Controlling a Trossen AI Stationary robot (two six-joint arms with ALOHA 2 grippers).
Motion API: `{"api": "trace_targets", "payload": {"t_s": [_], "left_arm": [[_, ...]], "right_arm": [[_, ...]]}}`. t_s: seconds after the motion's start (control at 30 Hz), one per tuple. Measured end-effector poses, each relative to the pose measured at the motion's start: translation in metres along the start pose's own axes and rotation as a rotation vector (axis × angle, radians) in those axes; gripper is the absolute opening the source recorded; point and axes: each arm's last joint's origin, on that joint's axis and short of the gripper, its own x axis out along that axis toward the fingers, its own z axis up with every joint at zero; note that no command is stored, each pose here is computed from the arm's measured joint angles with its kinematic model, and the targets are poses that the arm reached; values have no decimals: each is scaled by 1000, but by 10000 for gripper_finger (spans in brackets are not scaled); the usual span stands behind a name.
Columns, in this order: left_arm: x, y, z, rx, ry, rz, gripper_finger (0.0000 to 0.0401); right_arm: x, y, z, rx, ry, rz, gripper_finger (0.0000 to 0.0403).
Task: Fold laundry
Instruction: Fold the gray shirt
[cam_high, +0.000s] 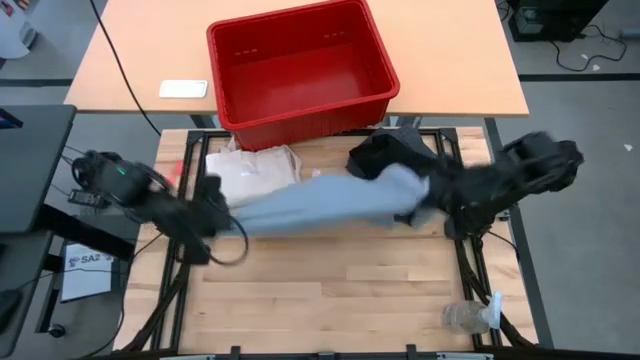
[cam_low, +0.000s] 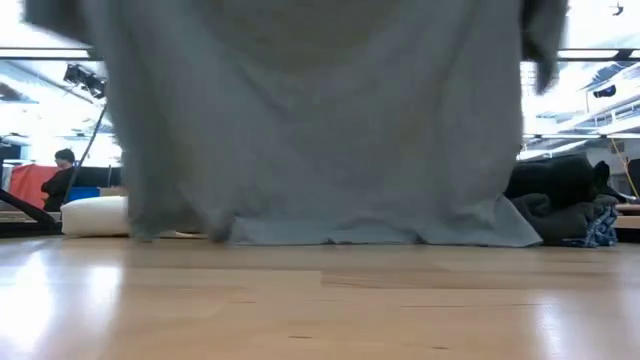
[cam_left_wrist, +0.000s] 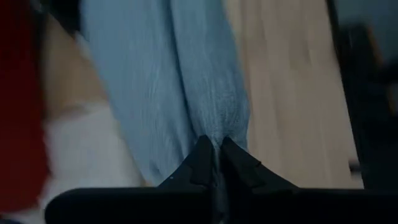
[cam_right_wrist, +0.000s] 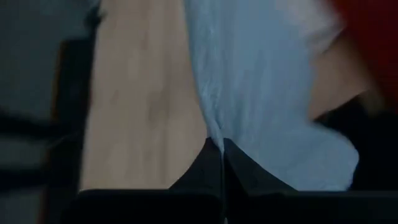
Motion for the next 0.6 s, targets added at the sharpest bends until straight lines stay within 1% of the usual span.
{"api": "trace_targets", "payload": {"t_s": [0.07,0.17,0.23,0.37,0.47,0.6], "left_arm": [[25,-12,-11,-3,121,-24,21],[60,-31,-32,-41,293,-43,21],[80,-44,-46,-64,353,-53,21],[117,-71,-69,-101,335,-100,21],[143,-88,-83,-155,307,-155,27],[172,-107,-99,-224,311,-273,47]], "right_arm": [[18,13,-9,11,105,57,2],[51,34,-26,21,234,93,2],[75,50,-39,28,279,111,2],[128,79,-69,56,284,171,2],[165,94,-91,91,283,194,2],[200,109,-122,89,368,202,2]]}}
